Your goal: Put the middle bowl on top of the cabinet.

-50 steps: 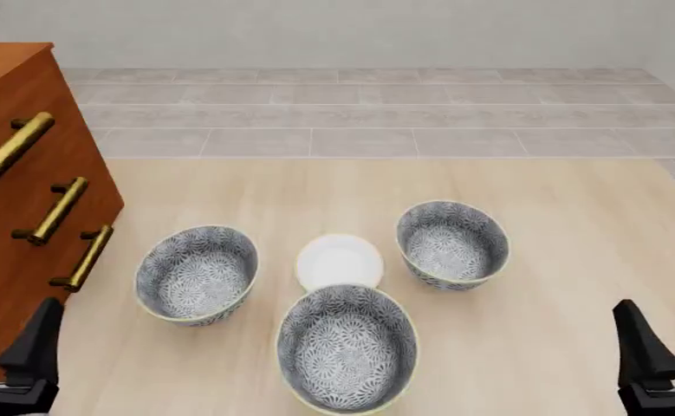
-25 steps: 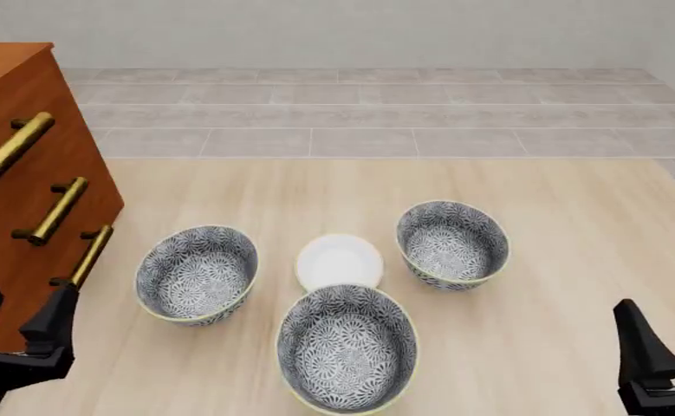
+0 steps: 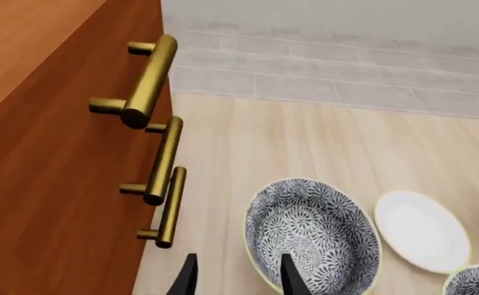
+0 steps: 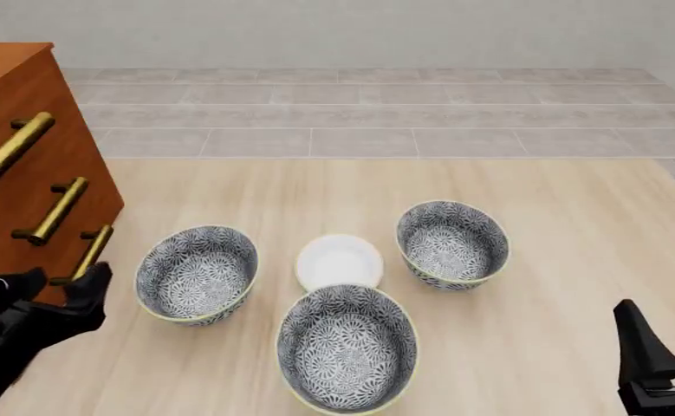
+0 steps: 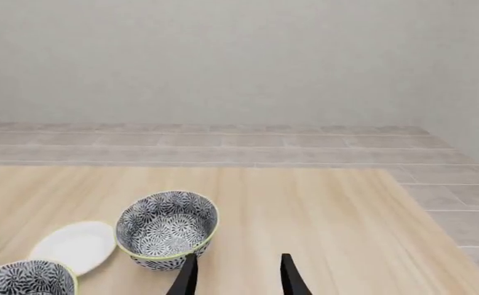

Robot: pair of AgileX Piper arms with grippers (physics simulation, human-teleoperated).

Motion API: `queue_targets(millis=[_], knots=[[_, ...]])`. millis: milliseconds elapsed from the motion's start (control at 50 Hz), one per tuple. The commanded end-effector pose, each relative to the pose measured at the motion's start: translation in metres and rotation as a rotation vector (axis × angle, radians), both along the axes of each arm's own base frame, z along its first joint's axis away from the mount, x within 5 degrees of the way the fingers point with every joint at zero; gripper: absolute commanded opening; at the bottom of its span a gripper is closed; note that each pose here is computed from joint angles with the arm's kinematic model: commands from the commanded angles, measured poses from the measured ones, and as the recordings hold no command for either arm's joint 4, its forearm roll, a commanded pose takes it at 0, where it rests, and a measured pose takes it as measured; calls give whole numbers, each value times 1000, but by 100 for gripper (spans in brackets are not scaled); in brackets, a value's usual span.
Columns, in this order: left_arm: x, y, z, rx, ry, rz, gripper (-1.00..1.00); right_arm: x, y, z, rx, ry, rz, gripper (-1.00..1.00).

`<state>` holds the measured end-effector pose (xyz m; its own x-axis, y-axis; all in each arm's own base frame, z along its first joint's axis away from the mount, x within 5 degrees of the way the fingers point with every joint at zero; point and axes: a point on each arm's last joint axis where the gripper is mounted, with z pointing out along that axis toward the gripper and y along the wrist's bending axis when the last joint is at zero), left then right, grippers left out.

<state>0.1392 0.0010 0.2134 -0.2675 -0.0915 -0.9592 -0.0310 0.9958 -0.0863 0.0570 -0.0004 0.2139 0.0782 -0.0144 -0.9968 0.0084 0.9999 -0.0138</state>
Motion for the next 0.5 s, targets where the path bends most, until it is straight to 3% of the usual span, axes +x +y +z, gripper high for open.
queue_targets(millis=[20,300,500], knots=[[16,-1,0,-13,64,-6,100,0,0,0,1,0,-2,100],[24,-4,5,-22,107,-19,100,1,0,0,2,2,-4,100],[32,-5,14,11,152,-32,100,3,0,1,5,4,-4,100]])
